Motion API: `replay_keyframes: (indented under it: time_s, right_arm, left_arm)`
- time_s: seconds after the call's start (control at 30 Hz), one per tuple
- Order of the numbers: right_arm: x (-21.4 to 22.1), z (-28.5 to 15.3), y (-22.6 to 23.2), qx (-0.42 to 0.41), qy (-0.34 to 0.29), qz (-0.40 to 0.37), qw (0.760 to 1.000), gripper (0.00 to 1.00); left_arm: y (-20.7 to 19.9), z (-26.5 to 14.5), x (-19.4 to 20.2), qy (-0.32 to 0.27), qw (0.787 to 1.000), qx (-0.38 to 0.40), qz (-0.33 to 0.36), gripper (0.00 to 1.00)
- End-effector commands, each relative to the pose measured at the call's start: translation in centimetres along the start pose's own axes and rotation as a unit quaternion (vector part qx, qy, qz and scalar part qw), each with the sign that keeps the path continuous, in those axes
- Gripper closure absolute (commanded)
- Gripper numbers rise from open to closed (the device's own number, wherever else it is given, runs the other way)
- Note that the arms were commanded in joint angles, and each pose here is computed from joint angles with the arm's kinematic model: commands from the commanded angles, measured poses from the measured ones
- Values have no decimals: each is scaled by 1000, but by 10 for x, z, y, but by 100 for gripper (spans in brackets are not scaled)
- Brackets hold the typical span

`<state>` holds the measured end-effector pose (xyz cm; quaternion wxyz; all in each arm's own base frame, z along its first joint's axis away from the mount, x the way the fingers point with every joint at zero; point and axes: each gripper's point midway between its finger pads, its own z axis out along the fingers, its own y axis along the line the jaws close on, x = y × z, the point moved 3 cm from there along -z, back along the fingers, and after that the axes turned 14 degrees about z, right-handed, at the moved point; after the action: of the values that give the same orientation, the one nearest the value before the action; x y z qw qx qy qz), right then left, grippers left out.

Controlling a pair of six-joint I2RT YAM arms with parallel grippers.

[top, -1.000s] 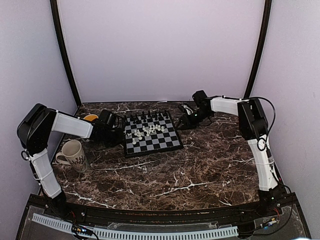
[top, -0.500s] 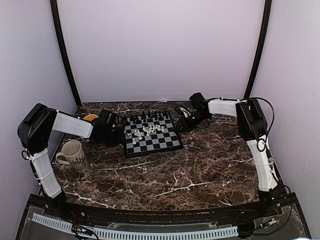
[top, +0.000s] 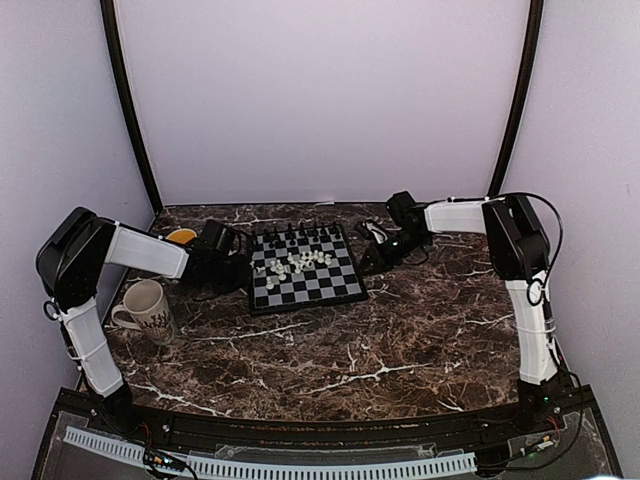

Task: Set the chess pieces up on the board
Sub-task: Move the chessboard to the center of the board.

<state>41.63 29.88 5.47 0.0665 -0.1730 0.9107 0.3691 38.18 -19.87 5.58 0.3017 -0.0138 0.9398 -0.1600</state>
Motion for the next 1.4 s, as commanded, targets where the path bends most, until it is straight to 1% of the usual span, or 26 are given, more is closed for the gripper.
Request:
replay_keyframes:
  time_s: [0.0,0.17,0.4,0.5,0.6,0.8,1.03,1.17,1.37]
  right_arm:
    - [45,22,19,-17,72,-5,997,85]
    - [53,21,19,-18,78,-1,997,85]
    - [72,15,23,-19,91,-4,996,86]
    - [81,13,26,-24,100,-7,995,86]
    - [91,11,29,-26,110,-9,994,86]
    - [122,7,39,-33,140,-10,990,87]
    - [156,2,58,-40,157,-43,986,87]
    - [167,4,60,-44,170,-47,983,88]
    - [172,-3,61,-34,169,-57,983,88]
  left_arm:
    - [-23,8,56,81,996,40,20,91]
    - [-22,8,68,94,995,43,14,92]
    - [-27,-4,90,122,991,48,30,92]
    - [-36,-10,109,140,987,57,45,92]
    - [-41,-15,117,152,985,62,54,92]
    - [-53,-25,131,160,981,86,71,92]
    - [-73,-36,147,170,974,111,103,93]
    - [-80,-40,159,177,971,111,113,93]
    - [-85,-51,168,176,971,105,121,93]
